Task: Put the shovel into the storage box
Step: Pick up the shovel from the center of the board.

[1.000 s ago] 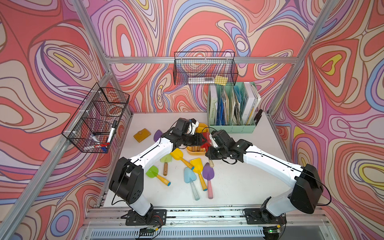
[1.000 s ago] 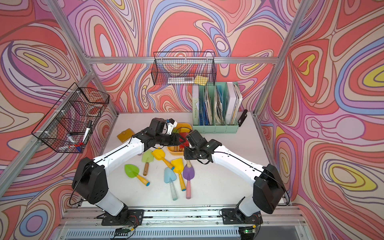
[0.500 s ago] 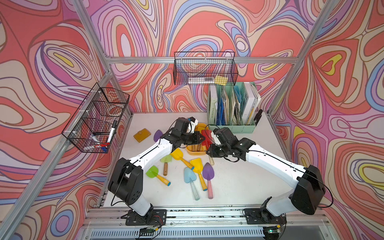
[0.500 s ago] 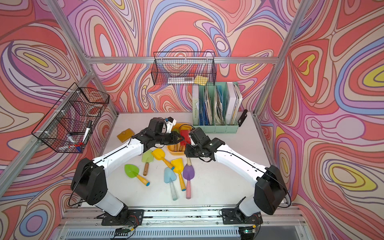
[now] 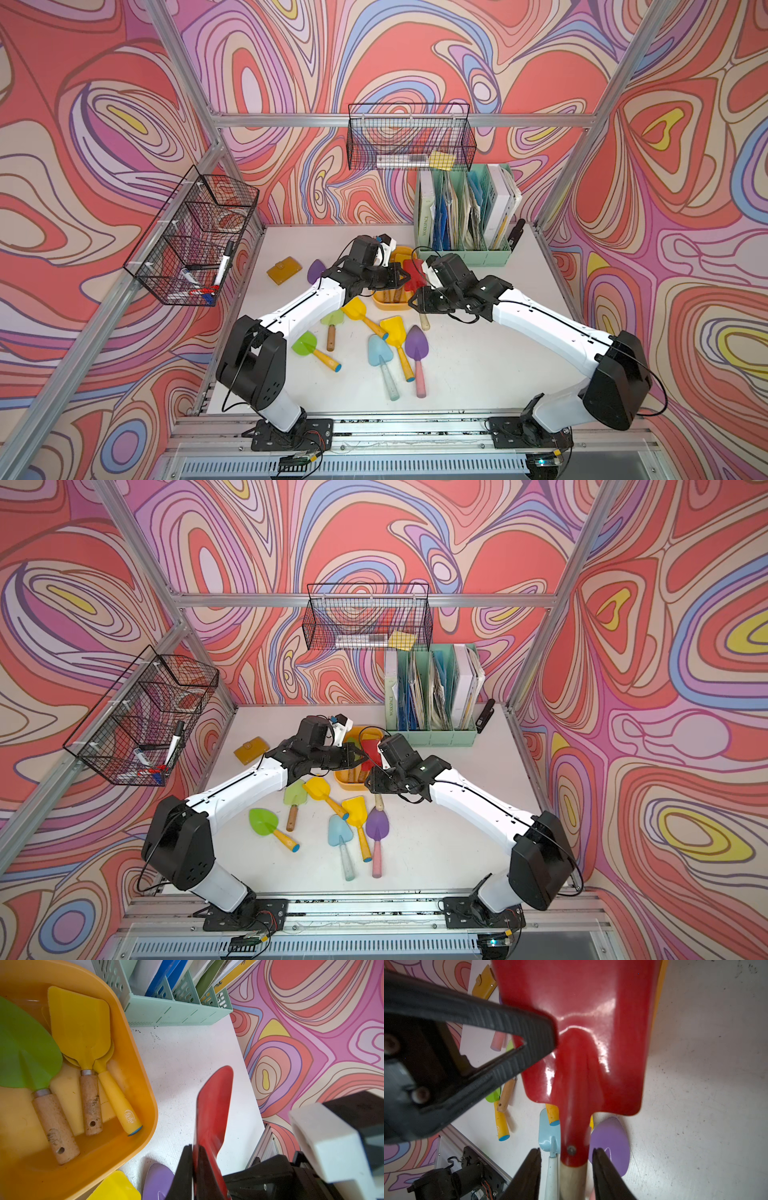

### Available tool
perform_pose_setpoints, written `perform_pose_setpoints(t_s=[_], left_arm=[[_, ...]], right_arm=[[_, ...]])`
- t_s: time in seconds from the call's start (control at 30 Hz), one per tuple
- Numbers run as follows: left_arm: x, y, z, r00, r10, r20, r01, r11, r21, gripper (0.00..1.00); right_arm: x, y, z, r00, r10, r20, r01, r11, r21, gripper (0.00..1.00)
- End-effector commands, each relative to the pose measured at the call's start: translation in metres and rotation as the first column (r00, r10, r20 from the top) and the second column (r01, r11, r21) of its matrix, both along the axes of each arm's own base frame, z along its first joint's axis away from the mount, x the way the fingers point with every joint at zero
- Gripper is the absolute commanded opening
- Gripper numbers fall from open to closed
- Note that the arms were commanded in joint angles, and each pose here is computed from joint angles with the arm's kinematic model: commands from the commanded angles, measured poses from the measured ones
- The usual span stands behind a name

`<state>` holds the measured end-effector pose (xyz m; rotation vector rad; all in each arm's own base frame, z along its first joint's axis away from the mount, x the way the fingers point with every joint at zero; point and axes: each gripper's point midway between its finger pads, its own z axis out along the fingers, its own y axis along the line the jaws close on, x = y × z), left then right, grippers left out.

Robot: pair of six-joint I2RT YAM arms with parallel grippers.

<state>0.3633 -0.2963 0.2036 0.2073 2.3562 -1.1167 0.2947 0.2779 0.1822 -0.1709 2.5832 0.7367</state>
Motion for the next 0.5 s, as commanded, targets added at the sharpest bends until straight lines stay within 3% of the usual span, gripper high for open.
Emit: perform_pose_setpoints(t_s=[0.0, 0.47], left_arm=[[0.011, 0.002, 0.007, 0.999, -0.001, 0.037, 0.001, 1.0, -0.02, 0.0], [0.077, 0.034, 0.0, 0.996, -0.01, 0.083, 0.001, 0.994, 0.105, 0.0]], right_arm=[[0.004, -0.004, 0.023, 0.998, -0.015, 0.054, 0.013, 0.999, 0.036, 0.48], [-0.004, -0.025, 0.024, 0.997, -0.045, 0.061, 0.043, 0.999, 0.027, 0.49]])
